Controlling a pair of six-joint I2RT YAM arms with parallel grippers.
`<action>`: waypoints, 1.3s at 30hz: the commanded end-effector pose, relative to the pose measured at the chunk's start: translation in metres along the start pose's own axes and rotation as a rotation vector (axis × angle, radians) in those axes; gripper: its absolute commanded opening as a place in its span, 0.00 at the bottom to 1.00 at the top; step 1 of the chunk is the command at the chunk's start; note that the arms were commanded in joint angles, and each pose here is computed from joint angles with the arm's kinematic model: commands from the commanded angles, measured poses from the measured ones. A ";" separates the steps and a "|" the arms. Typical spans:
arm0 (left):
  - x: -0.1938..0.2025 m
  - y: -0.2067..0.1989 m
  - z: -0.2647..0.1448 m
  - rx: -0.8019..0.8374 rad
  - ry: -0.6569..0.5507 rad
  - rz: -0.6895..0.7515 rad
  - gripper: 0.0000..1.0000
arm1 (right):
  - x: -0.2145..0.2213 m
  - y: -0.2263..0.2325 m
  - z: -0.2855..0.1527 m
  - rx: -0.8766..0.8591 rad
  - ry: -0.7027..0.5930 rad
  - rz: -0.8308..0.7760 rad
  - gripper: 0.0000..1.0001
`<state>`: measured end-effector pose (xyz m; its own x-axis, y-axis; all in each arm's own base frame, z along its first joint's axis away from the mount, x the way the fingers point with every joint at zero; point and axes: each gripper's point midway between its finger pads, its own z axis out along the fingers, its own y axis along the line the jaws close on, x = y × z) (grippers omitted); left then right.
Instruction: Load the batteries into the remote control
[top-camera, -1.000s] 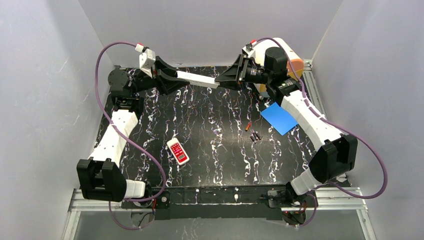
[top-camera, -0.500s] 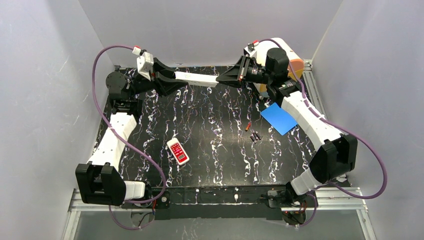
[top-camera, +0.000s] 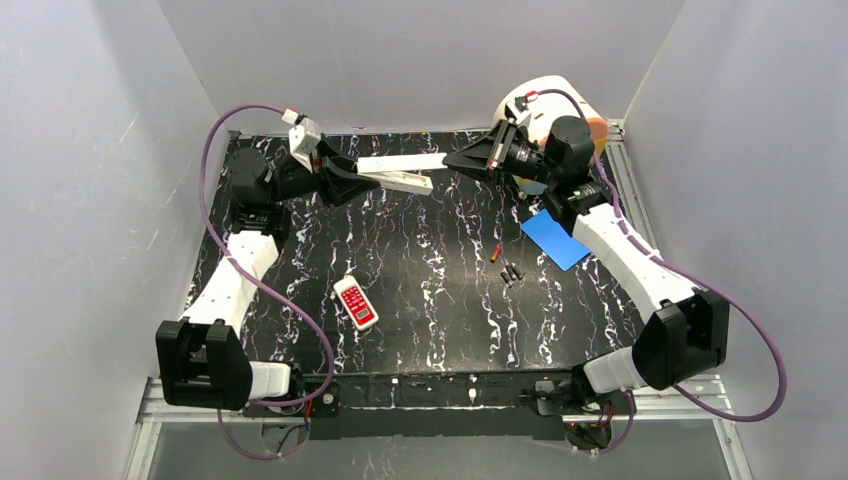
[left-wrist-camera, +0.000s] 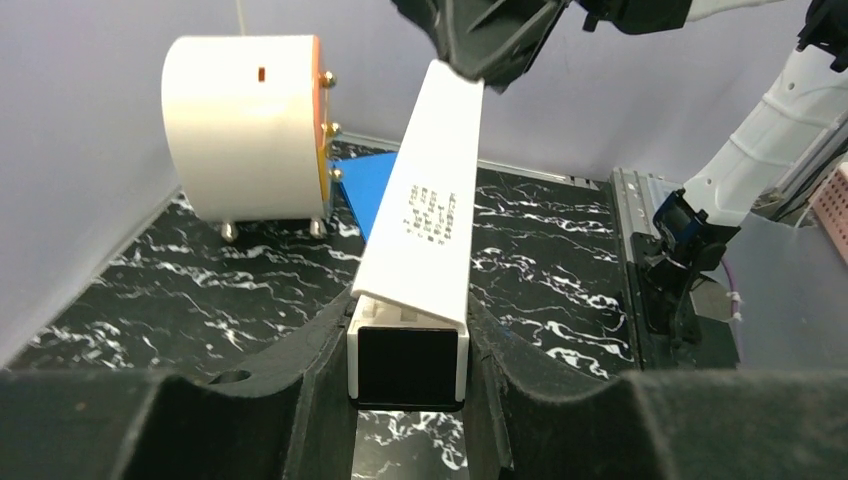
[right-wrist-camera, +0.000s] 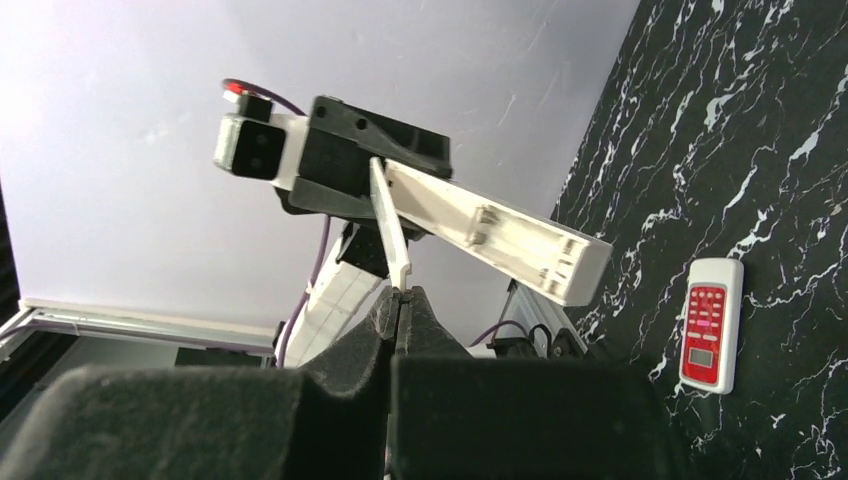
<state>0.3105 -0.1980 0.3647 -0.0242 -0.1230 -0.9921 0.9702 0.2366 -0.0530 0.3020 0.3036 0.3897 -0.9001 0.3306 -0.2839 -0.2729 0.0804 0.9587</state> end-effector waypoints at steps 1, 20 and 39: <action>0.014 0.006 -0.006 -0.025 0.012 -0.003 0.00 | -0.017 0.019 -0.019 -0.069 -0.101 -0.066 0.01; 0.057 0.024 -0.026 -0.189 0.050 -0.076 0.00 | 0.030 -0.205 0.015 0.649 -0.110 -0.285 0.01; 0.062 0.025 -0.035 -0.263 0.059 -0.123 0.00 | 0.077 -0.301 -0.046 0.950 0.163 -0.437 0.69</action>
<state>0.3268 -0.1663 0.2864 -0.1811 -0.1072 -0.9776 0.8544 0.4752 -0.2104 0.3025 0.2774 0.0608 -0.8731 0.0491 -0.4851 -0.2017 0.8695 0.4509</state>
